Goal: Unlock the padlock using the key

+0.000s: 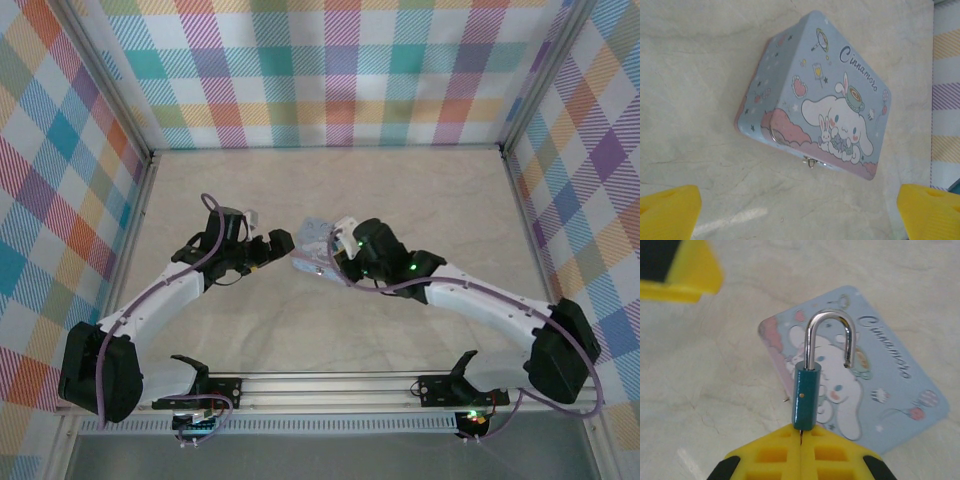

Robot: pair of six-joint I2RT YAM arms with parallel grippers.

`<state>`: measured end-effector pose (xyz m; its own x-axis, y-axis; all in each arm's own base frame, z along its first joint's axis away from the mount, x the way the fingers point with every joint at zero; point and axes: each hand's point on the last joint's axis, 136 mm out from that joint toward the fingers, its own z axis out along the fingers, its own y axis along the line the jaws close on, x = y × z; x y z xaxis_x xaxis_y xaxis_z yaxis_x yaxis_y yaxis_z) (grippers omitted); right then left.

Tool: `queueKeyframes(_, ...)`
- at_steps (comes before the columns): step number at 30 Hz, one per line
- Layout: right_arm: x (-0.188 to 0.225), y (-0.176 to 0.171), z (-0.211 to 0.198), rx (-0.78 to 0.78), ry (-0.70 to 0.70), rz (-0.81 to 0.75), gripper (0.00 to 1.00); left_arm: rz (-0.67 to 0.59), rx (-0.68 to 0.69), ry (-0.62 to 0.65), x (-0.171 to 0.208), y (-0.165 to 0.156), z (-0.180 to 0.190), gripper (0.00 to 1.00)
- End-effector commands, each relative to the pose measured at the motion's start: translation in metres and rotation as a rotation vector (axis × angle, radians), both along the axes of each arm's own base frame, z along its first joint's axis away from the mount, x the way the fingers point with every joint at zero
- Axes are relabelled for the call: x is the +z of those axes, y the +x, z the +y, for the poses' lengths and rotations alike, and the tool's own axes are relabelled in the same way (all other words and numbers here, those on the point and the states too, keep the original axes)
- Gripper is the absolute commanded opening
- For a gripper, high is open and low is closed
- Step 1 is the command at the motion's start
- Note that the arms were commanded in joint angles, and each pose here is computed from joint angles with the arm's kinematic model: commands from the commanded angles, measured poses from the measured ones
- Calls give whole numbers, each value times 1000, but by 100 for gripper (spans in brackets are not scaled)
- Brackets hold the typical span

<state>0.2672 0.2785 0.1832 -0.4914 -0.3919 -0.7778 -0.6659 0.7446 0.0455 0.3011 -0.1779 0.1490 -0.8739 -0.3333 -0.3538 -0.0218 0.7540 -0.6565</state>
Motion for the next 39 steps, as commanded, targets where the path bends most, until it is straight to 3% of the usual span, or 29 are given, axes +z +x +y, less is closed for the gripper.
queueKeyframes(1, 4, 2, -24, -130, 100, 111, 0, -2, -49, -9, 6, -8, -1, 100)
queueKeyframes(9, -23, 31, -108, -471, 39, 221, 0, -39, -137, -89, 14, -9, -20, 100)
queueKeyframes(19, -79, 70, -175, -729, -40, 392, 0, -35, -154, -93, 12, -12, -24, 100)
queueKeyframes(29, -121, 101, -181, -795, -99, 500, 0, -37, -144, -83, 10, -13, -22, 100)
queueKeyframes(39, -136, 115, -181, -807, -119, 533, 3, -33, -139, -69, 8, -12, -21, 100)
